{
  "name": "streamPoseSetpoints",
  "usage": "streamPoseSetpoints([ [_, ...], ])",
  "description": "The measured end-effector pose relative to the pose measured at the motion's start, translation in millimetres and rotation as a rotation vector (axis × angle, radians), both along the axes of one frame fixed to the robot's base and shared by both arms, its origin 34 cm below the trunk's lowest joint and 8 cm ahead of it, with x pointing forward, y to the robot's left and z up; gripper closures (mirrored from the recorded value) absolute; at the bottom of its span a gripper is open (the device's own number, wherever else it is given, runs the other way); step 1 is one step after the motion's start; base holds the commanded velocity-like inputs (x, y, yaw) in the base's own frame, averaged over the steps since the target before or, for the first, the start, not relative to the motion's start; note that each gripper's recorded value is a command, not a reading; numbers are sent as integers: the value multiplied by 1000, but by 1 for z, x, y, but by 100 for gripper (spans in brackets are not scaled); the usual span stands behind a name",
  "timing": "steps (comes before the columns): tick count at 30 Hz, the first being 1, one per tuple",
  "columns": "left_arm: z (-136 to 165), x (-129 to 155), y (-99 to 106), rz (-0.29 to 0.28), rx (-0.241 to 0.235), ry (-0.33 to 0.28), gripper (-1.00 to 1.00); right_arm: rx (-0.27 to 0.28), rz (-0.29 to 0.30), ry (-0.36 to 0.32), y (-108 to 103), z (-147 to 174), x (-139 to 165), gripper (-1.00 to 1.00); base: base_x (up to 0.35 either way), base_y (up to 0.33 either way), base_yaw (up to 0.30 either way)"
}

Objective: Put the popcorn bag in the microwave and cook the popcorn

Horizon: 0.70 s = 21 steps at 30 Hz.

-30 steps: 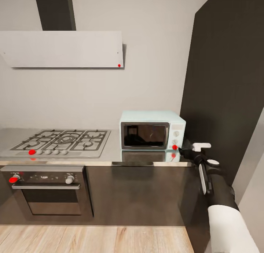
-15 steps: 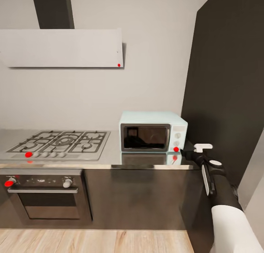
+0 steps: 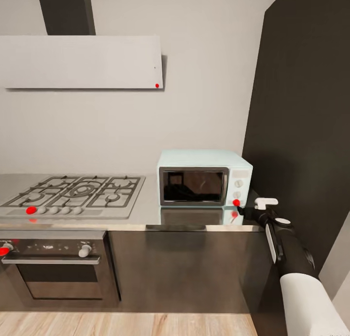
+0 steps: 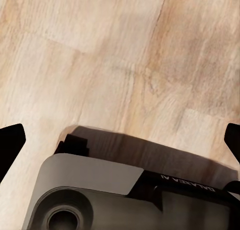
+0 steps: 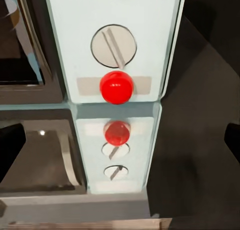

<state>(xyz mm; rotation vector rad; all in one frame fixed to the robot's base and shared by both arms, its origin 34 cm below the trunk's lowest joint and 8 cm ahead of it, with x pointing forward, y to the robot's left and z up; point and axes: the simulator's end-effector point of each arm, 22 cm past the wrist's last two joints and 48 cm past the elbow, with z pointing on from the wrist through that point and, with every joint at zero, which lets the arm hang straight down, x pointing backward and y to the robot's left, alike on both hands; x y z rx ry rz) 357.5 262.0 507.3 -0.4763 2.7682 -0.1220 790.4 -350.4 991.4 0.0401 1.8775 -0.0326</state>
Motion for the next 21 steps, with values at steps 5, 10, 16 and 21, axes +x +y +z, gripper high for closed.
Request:
streamPoseSetpoints([
  [5, 0, 0, 0, 0, 0, 0, -100, -3, -2, 4, -2, -1, 0, 100, 0, 0, 0],
  [10, 0, 0, -1, 0, -1, 0, -100, -7, -6, 0, -3, 1, 0, 100, 0, 0, 0],
  [16, 0, 0, -2, -1, -2, 0, -100, -3, -6, 2, -1, 1, 0, 100, 20, 0, 0],
  [21, 0, 0, -1, 0, -1, 0, -100, 2, -7, 4, 1, -2, 0, 100, 149, 0, 0],
])
